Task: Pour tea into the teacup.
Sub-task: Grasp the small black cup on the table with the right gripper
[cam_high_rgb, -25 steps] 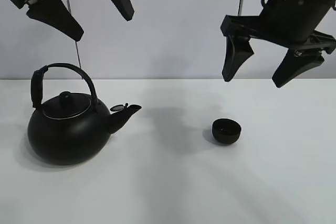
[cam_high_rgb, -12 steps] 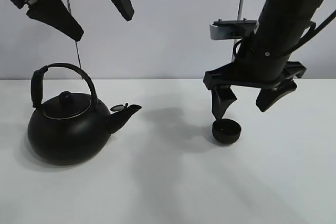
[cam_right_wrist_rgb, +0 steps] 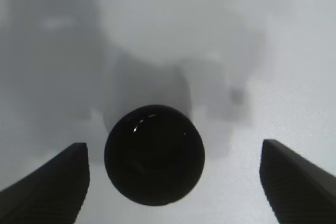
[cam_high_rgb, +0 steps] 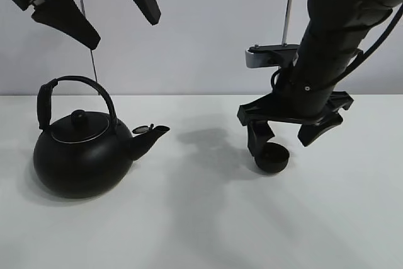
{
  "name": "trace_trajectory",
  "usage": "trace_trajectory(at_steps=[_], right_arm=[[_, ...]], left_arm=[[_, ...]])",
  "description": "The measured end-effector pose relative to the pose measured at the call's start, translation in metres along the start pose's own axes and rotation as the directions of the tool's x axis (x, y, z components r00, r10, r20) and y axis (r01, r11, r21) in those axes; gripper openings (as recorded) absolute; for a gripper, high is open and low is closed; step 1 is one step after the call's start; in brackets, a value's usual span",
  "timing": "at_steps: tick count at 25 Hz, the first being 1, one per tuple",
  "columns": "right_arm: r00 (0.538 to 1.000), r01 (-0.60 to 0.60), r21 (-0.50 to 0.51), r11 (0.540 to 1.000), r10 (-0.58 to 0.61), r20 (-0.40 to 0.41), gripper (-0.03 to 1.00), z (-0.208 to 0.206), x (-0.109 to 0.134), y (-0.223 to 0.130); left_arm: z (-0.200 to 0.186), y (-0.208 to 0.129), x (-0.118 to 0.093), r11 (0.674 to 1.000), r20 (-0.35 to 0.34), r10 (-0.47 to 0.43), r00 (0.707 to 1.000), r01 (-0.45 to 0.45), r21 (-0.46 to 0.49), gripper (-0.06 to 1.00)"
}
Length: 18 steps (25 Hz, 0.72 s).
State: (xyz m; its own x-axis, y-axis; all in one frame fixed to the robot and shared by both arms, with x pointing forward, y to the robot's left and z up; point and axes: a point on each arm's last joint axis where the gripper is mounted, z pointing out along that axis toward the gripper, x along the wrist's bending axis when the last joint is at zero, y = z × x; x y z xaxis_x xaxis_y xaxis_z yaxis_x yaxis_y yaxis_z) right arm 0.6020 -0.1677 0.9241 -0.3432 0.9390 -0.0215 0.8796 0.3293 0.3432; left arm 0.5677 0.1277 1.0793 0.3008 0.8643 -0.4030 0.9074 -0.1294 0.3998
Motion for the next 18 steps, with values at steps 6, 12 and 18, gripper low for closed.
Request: trace_trajectory(at_steps=[6, 12, 18], right_arm=[[1.0, -0.026, 0.011, 1.0, 0.026, -0.017, 0.61, 0.011, 0.002, -0.001], [0.999, -0.032, 0.007, 0.999, 0.033, -0.02, 0.53, 0.014, 0.002, 0.0], [0.999, -0.038, -0.001, 0.999, 0.038, -0.02, 0.47, 0.014, 0.002, 0.001]], left_arm=[[0.0, 0.0, 0.0, 1.0, 0.0, 0.0, 1.0, 0.0, 0.0, 0.63], [0.0, 0.0, 0.0, 1.0, 0.0, 0.0, 1.0, 0.0, 0.0, 0.63], [0.0, 0.0, 0.0, 1.0, 0.0, 0.0, 1.0, 0.0, 0.0, 0.63]])
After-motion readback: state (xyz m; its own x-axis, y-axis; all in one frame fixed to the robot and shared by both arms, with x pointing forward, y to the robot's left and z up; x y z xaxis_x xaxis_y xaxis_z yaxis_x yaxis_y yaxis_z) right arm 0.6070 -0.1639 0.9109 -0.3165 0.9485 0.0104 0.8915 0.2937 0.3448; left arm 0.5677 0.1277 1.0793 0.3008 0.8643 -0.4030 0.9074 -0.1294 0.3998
